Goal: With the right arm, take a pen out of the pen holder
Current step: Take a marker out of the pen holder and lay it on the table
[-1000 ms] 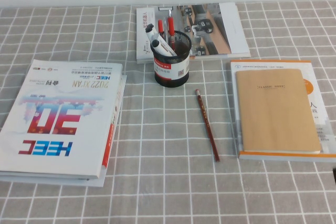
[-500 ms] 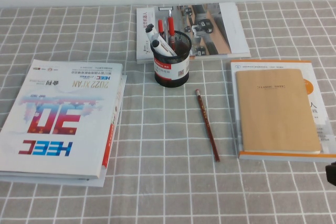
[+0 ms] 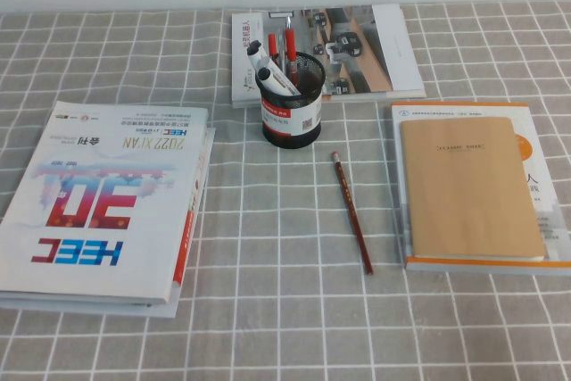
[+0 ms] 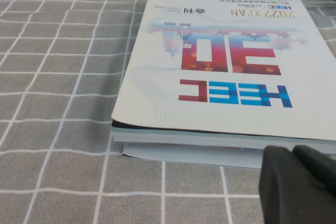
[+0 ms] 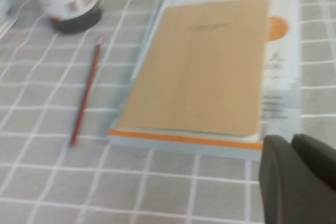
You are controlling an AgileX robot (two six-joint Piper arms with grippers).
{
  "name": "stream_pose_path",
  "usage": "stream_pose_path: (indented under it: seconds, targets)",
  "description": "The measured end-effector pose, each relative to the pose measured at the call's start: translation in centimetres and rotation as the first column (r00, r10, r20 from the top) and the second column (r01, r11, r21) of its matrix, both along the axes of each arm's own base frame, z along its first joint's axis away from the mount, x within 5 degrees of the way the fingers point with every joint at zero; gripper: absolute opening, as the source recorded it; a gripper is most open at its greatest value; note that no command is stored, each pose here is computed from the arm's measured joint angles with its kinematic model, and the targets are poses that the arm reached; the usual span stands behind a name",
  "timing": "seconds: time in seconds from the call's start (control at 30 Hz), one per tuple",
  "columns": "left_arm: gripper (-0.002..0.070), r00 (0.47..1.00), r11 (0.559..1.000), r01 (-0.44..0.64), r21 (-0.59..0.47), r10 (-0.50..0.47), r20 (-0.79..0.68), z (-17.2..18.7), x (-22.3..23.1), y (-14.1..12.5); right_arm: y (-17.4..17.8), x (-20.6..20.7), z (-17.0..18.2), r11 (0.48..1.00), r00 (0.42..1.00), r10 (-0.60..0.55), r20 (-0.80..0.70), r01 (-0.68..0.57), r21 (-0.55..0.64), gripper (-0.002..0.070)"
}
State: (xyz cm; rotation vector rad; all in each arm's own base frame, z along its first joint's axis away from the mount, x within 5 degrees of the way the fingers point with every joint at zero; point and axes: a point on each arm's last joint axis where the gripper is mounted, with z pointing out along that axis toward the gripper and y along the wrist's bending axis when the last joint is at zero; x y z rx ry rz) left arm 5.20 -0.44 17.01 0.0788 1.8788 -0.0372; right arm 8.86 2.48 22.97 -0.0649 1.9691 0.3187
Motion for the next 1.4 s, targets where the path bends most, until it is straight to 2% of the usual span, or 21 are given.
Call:
stream_pose_path:
  seconds: [0.17,0.37,0.73,1.4]
  targets:
    - [-0.0005,1.000,1.000,0.000,0.000,0.000,0.000,0.0,0.0,0.0,-1.0,-1.8,-4.0,0.998,0.989,-0.055,0.136,0.059,-0.028,-0.0012]
    - [-0.0005,1.000,1.000,0.000,0.000,0.000,0.000,0.0,0.0,0.0,-1.5,-2.7,-4.4,0.994,0.971,-0.098,0.218,0.104,-0.017,-0.0012]
    - [-0.0005,1.000,1.000,0.000,0.000,0.000,0.000,0.0,0.0,0.0,-1.5,-3.7,-5.9,0.994,0.992,-0.074,0.101,0.082,-0.072,-0.0012]
    - [-0.0005,1.000,1.000,0.000,0.000,0.000,0.000,0.0,0.0,0.0,-1.5,-3.7,-6.0,0.994,0.993,-0.074,0.094,0.081,-0.076,-0.0012]
